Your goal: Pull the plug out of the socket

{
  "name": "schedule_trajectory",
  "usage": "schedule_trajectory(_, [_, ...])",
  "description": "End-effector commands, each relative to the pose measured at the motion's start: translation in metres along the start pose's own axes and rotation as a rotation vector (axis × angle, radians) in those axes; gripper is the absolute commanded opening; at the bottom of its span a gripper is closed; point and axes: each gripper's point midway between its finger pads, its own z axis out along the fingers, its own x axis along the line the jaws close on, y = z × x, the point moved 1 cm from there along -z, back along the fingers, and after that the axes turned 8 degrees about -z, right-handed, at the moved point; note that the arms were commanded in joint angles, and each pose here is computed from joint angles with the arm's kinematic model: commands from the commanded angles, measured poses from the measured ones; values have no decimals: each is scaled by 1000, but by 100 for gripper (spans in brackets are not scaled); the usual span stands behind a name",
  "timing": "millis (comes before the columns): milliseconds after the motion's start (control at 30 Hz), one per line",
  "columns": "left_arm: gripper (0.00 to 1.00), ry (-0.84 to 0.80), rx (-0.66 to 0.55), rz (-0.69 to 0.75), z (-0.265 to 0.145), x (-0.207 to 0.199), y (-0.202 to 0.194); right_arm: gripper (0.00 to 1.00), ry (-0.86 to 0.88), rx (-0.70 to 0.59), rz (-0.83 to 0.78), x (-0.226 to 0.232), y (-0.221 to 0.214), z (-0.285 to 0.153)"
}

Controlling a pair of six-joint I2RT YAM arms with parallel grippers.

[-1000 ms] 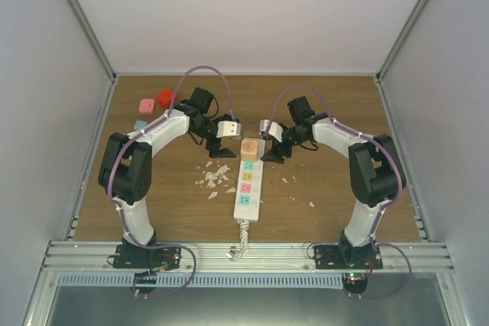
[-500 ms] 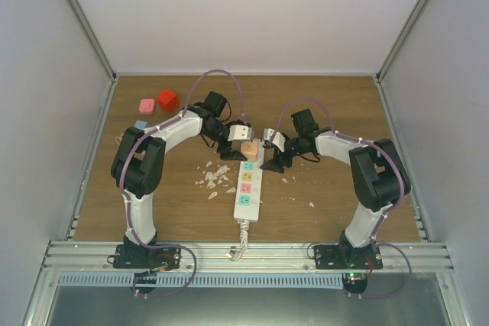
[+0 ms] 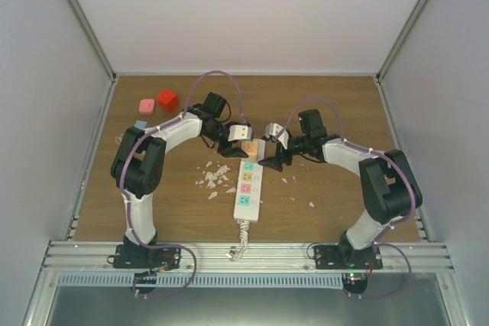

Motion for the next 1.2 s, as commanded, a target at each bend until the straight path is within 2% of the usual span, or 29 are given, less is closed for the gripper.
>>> schedule_trajectory(0, [58,-46,-5,-13,9,-13,-6,99,-39,-85,-23,2,16,-10])
schedule_trajectory(333, [41,-35,20,18,-9,-39,-16,100,-64,-187,-22,23,25,-13])
schedule_trajectory(533, [38,-63,14,-3,-21,-58,-24,100,-102,-190,-48,32,34,3])
schedule_trajectory(733, [36,-43,-19,-38,-27,-62,-27,100,-35,-147,-48,48,17,32])
schedule_trajectory(1167, [31,-9,-152,-17,-50,-59,14,100,-54,-141,-63,38,15,32])
